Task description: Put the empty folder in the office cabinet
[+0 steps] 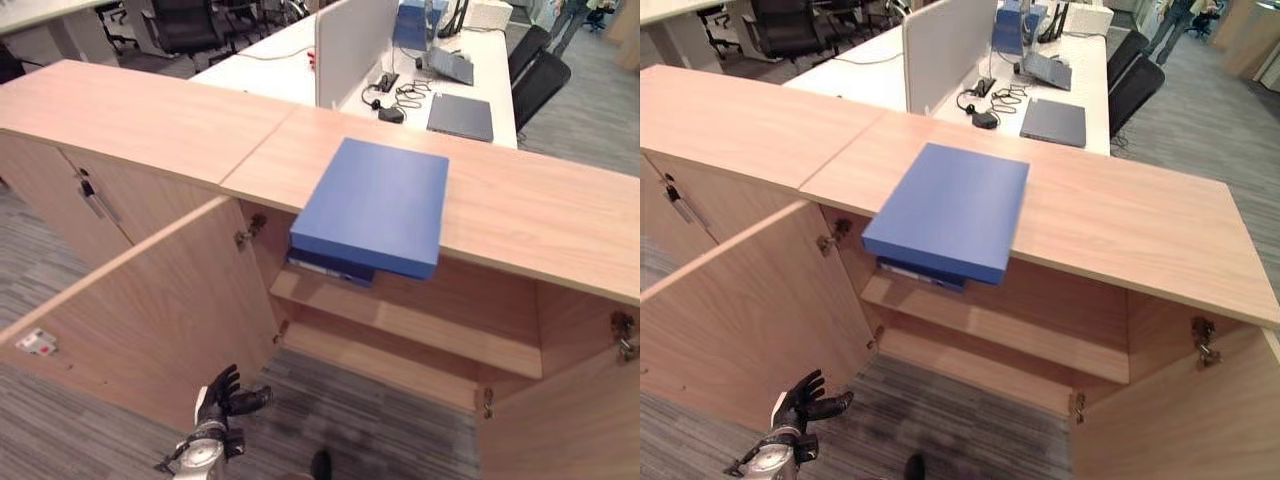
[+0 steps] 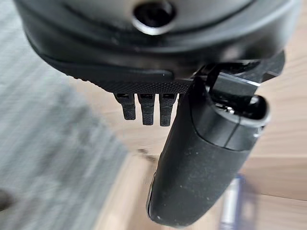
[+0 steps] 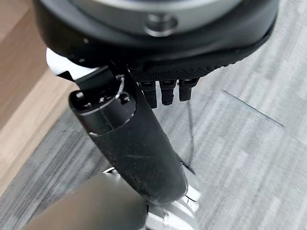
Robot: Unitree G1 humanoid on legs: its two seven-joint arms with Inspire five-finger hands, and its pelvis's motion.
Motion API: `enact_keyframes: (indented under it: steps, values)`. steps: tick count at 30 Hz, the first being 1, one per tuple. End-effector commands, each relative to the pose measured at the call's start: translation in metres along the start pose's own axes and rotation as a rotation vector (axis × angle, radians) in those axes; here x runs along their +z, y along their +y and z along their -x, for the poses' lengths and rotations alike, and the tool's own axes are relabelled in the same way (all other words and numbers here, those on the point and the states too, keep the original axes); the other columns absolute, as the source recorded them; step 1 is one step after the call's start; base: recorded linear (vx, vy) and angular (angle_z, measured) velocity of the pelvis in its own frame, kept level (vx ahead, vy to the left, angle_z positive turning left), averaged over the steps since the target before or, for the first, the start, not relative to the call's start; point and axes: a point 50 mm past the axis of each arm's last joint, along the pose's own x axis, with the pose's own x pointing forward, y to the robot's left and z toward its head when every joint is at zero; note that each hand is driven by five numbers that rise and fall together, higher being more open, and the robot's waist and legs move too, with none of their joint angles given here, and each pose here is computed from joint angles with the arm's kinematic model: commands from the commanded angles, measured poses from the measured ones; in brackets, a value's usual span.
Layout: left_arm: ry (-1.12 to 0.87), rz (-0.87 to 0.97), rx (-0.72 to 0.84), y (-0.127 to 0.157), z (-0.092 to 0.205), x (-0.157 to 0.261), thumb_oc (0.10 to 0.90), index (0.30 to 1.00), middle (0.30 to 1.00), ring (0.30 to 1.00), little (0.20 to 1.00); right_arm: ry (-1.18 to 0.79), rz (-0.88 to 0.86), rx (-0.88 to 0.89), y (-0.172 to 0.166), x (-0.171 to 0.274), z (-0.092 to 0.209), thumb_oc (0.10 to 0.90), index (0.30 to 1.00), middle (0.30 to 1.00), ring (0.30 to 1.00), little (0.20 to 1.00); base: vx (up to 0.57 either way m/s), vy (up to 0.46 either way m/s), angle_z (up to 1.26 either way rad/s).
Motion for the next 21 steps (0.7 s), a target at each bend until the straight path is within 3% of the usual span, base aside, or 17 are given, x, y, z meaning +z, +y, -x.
enact_keyframes:
  steps: [1, 7, 11, 12, 21]
  values:
    - [-0.325, -0.100, -0.021, 0.008, 0.000, 0.079, 0.800, 0.900, 0.900, 0.900, 0.900, -0.147, 0.073, 0.084, 0.022, 0.049, 0.000, 0.800, 0.900, 0.900, 0.900, 0.900, 0.10, 0.278, -0.03]
    - [-0.626, -0.273, -0.067, 0.004, 0.021, 0.148, 0.800, 0.900, 0.900, 0.900, 0.900, -0.175, 0.096, 0.103, 0.024, 0.056, 0.001, 0.800, 0.900, 0.900, 0.900, 0.900, -0.02, -0.033, -0.04]
    - [-0.849, -0.414, -0.086, 0.005, 0.049, 0.189, 0.800, 0.900, 0.900, 0.900, 0.900, -0.185, 0.063, 0.120, 0.027, 0.059, 0.001, 0.800, 0.900, 0.900, 0.900, 0.900, 0.02, -0.117, 0.09]
    - [-0.981, -0.484, -0.090, 0.003, 0.067, 0.211, 0.800, 0.900, 0.900, 0.900, 0.900, -0.179, 0.079, 0.140, 0.032, 0.058, 0.001, 0.800, 0.900, 0.900, 0.900, 0.900, 0.05, -0.137, -0.02]
    - [-1.392, -0.643, 0.072, -0.005, 0.126, 0.255, 0.800, 0.900, 0.900, 0.900, 0.900, -0.166, 0.134, 0.178, 0.046, 0.052, 0.001, 0.800, 0.900, 0.900, 0.900, 0.900, 0.04, -0.103, -0.05]
